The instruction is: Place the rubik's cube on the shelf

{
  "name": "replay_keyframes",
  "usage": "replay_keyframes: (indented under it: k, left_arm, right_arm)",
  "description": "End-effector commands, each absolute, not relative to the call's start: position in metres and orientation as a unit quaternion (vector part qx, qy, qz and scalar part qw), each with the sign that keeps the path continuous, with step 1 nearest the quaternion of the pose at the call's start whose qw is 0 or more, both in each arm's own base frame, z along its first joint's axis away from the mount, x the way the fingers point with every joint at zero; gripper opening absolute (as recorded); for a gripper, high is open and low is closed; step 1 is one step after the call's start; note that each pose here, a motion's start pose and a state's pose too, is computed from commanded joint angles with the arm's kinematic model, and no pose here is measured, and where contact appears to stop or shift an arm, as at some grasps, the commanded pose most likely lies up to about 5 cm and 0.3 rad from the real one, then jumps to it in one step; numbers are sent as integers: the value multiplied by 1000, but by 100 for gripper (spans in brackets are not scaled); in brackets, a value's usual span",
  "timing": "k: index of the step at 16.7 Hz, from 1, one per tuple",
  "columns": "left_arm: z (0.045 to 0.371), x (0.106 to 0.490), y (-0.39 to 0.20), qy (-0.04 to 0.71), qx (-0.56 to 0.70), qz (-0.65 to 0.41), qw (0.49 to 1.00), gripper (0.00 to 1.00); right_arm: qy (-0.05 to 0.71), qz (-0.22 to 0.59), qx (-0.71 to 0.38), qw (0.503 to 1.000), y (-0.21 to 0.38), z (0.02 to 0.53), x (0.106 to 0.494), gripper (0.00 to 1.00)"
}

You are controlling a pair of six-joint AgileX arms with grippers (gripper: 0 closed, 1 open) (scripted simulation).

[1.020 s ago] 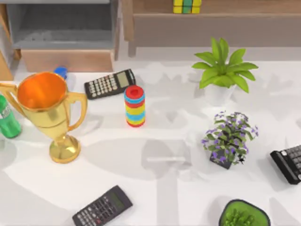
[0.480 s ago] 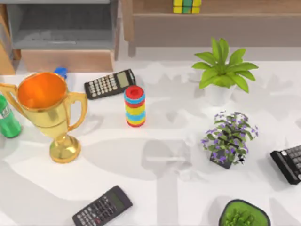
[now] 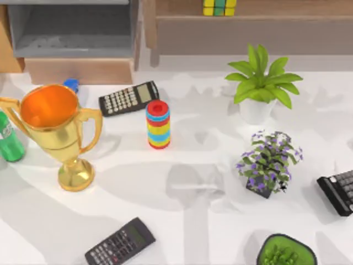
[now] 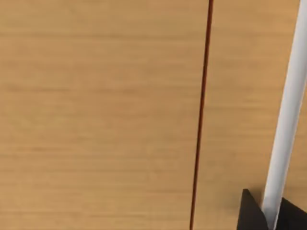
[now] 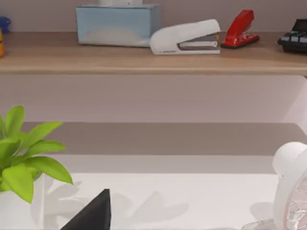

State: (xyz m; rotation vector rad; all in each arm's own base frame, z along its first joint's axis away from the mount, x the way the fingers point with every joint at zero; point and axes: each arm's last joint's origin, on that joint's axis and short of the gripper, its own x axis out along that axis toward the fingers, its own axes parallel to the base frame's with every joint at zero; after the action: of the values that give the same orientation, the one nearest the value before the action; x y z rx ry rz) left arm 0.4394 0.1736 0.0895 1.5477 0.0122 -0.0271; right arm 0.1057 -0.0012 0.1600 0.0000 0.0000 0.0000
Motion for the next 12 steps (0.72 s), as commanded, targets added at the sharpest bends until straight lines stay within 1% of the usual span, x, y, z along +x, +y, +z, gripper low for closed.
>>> replay_keyframes:
  k: [2,12]
  left_arm:
    - [90,439,174,5,699,-12,715,0]
    - [90,439,174,5,699,-12,715,75]
  right_arm:
    - [0,0,0,1000,-1,160,106,100]
    - [0,0,0,1000,-1,160,106,100]
